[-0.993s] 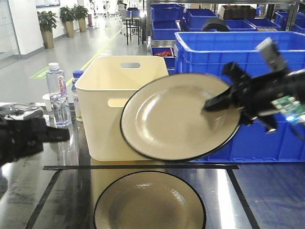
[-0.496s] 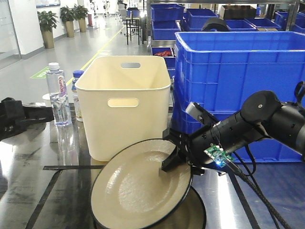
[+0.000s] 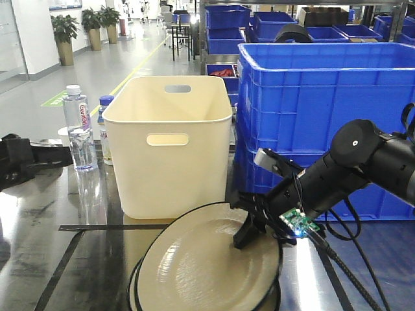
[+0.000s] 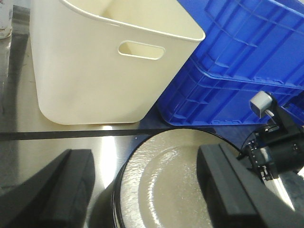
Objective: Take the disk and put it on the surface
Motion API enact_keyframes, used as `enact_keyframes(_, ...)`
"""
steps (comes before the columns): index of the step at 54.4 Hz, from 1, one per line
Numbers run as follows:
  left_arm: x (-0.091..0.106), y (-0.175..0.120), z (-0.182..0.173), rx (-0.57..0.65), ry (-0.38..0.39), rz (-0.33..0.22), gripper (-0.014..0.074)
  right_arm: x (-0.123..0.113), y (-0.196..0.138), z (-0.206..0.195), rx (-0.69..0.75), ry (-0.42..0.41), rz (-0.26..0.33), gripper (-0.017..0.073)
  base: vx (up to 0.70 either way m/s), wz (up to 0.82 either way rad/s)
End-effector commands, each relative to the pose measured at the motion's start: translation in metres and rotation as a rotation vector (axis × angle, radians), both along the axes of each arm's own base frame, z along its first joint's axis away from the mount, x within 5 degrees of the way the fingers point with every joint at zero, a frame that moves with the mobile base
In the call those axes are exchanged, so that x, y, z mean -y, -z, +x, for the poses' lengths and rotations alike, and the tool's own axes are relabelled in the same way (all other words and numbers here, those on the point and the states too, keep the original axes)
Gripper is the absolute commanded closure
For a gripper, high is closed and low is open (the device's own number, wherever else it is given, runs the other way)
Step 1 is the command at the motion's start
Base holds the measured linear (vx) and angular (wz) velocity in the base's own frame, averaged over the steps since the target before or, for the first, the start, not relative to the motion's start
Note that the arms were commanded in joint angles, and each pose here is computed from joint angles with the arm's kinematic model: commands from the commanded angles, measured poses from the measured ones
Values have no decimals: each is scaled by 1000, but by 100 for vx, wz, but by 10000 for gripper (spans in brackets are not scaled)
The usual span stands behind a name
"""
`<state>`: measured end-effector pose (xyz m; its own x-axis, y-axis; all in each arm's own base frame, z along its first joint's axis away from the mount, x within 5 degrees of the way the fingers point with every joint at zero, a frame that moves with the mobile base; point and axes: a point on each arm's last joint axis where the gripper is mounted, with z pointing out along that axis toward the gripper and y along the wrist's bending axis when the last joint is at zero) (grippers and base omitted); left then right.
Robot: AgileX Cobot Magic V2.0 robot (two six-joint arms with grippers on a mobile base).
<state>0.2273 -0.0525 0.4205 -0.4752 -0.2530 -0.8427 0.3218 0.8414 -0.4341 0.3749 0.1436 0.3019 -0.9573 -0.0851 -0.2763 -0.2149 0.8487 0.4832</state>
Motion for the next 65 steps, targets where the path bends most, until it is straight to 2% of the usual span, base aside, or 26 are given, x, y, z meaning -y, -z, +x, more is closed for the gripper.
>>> enact_keyframes(1, -2, -17, -4, 80, -31, -39, 41, 7, -25, -5, 104, -22, -36, 193, 0, 0)
enact_keyframes(8, -1, -16, -4, 73, -25, -38, 41, 9, -26, -5, 140, -60, -71, 64, 0, 0)
enact_keyframes(12, -1, -16, -4, 69, -20, -37, 41, 10, -29, -7, 165, -87, -78, 27, 0, 0)
enact_keyframes(19, 0, -15, -5, 61, -12, -35, 41, 14, -42, -13, 241, -132, -110, 23, 0, 0)
enact_keyframes(30, 0, -14, -6, 48, 1, -32, 41, 32, -65, -25, 349, -119, -275, 26, 0, 0)
enact_keyframes(36, 1, -14, -6, 44, 6, -32, 41, 38, -84, -38, 401, -96, -286, 39, 0, 0)
enact_keyframes(40, 1, -14, -6, 45, 5, -32, 41, 40, -97, -45, 441, -71, -272, 69, 0, 0)
enact_keyframes(45, 1, -14, -6, 45, 5, -33, 41, 44, -116, -58, 509, -52, -256, 152, 0, 0)
enact_keyframes(54, 1, -14, -6, 44, 6, -32, 52, 49, -139, -77, 596, -32, -238, 348, 0, 0)
enact_keyframes(60, 1, -14, -6, 53, 7, -22, 117, 51, -147, -84, 620, -27, -232, 454, 0, 0)
enact_keyframes(65, 1, -14, -6, 61, 11, -10, 211, 51, -148, -87, 624, -26, -227, 536, 0, 0)
